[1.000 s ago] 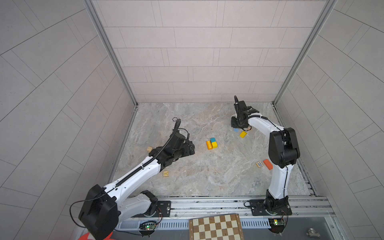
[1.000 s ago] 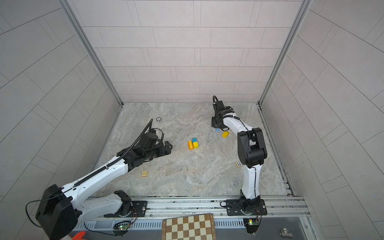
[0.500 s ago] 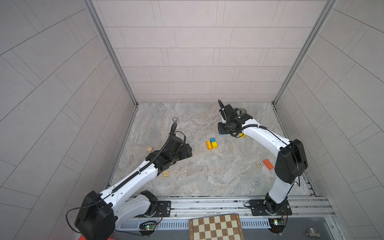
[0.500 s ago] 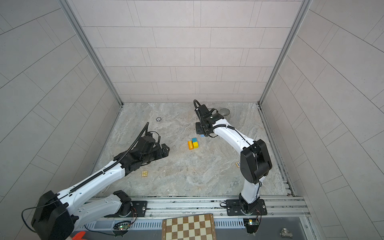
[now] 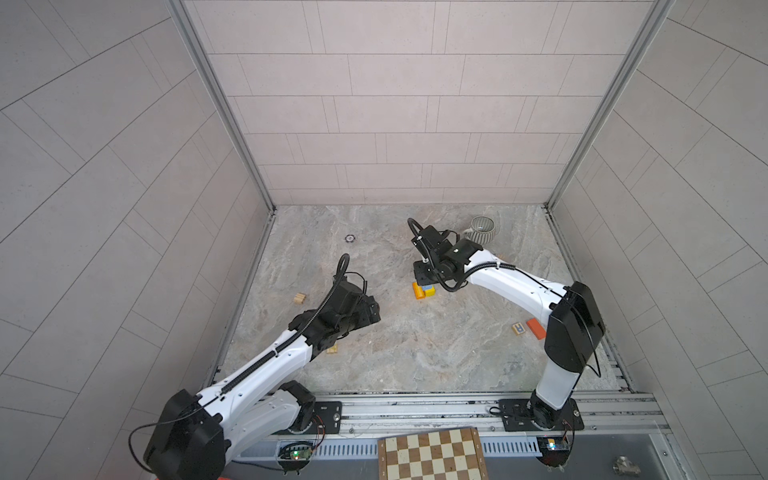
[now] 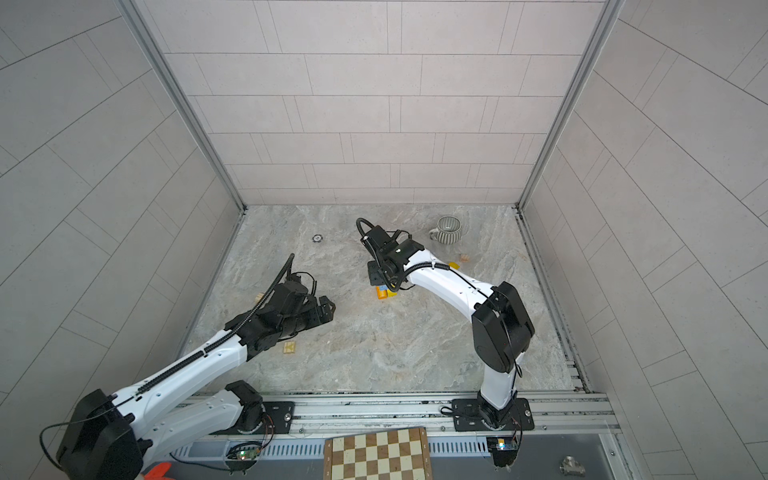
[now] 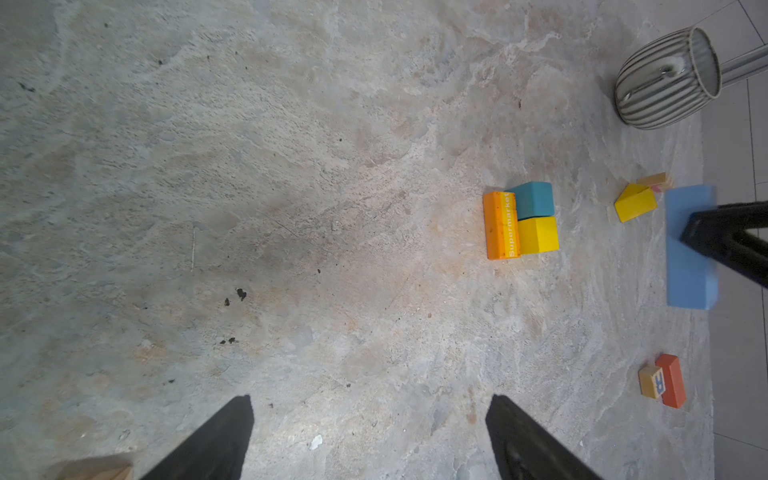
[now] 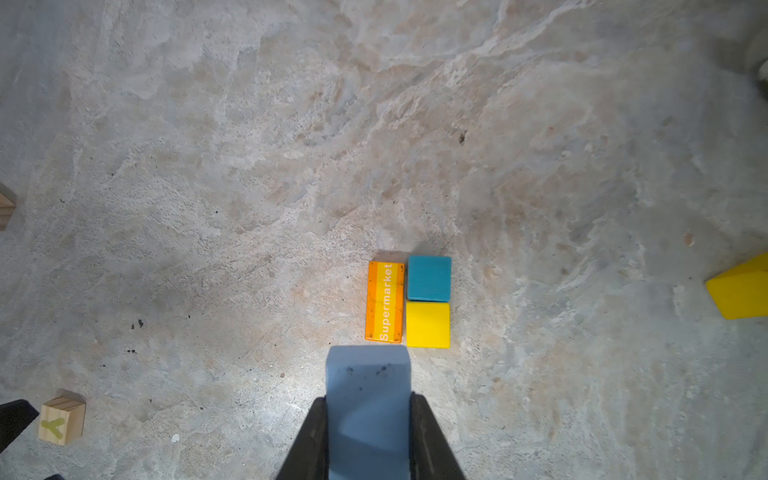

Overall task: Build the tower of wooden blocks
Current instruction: 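Lift the light blue bar and carry it to the orange block, then lower the light blue bar beside the orange block with the right gripper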

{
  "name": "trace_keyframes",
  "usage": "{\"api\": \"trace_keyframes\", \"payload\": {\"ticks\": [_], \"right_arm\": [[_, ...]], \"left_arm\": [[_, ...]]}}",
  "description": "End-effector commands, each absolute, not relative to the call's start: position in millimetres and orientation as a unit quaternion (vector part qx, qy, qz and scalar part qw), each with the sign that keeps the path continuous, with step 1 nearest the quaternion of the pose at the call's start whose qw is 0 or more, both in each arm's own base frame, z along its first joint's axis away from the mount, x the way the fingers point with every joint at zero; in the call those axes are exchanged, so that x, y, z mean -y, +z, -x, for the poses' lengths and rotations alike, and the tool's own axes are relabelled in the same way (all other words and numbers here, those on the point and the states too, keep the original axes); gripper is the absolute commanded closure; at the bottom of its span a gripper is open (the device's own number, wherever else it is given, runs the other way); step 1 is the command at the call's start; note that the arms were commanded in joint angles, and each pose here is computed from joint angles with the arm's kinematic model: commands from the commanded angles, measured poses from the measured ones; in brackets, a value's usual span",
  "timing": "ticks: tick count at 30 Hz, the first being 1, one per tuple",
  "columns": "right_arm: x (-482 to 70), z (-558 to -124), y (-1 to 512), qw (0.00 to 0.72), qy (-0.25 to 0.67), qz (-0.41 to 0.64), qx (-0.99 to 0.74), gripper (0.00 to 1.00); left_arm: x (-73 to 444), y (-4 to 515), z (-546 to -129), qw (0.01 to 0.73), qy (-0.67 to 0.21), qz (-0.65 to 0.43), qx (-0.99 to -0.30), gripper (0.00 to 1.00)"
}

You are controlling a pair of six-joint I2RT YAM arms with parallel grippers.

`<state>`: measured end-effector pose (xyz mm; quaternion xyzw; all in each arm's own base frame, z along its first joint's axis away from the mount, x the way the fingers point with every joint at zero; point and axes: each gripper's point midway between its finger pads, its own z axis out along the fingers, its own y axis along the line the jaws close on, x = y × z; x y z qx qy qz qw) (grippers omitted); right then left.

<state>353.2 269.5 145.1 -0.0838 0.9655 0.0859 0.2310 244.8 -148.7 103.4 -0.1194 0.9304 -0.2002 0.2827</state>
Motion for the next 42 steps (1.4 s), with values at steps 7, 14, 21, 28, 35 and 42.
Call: {"api": "trace_keyframes", "payload": {"ticks": [7, 14, 21, 28, 35, 42], "right_arm": [[-281.5, -355.0, 116.6, 0.223, 0.063, 0.068, -0.97, 0.84], [-282.5, -357.7, 102.1, 0.226, 0.049, 0.055, -0.971, 0.85], [-281.4, -362.0, 87.9, 0.22, 0.032, 0.053, -0.974, 0.85], [-284.9, -365.6, 80.0, 0.215, 0.027, 0.056, -0.975, 0.85], [-285.5, -369.8, 69.4, 0.205, 0.019, 0.058, -0.977, 0.85], [-282.8, -375.0, 69.0, 0.207, 0.015, 0.059, -0.976, 0.85]], "left_arm": [[144.9, 93.5, -246.5, 0.282, -0.197, 0.129, -0.93, 0.05], [144.7, 87.2, -247.3, 0.277, -0.196, 0.129, -0.932, 0.05], [144.7, 84.1, -247.5, 0.275, -0.197, 0.13, -0.932, 0.05], [143.3, 78.0, -247.9, 0.271, -0.196, 0.133, -0.933, 0.05], [142.3, 76.1, -248.0, 0.268, -0.194, 0.132, -0.934, 0.05], [140.3, 74.8, -247.8, 0.267, -0.194, 0.136, -0.934, 0.05]]}}
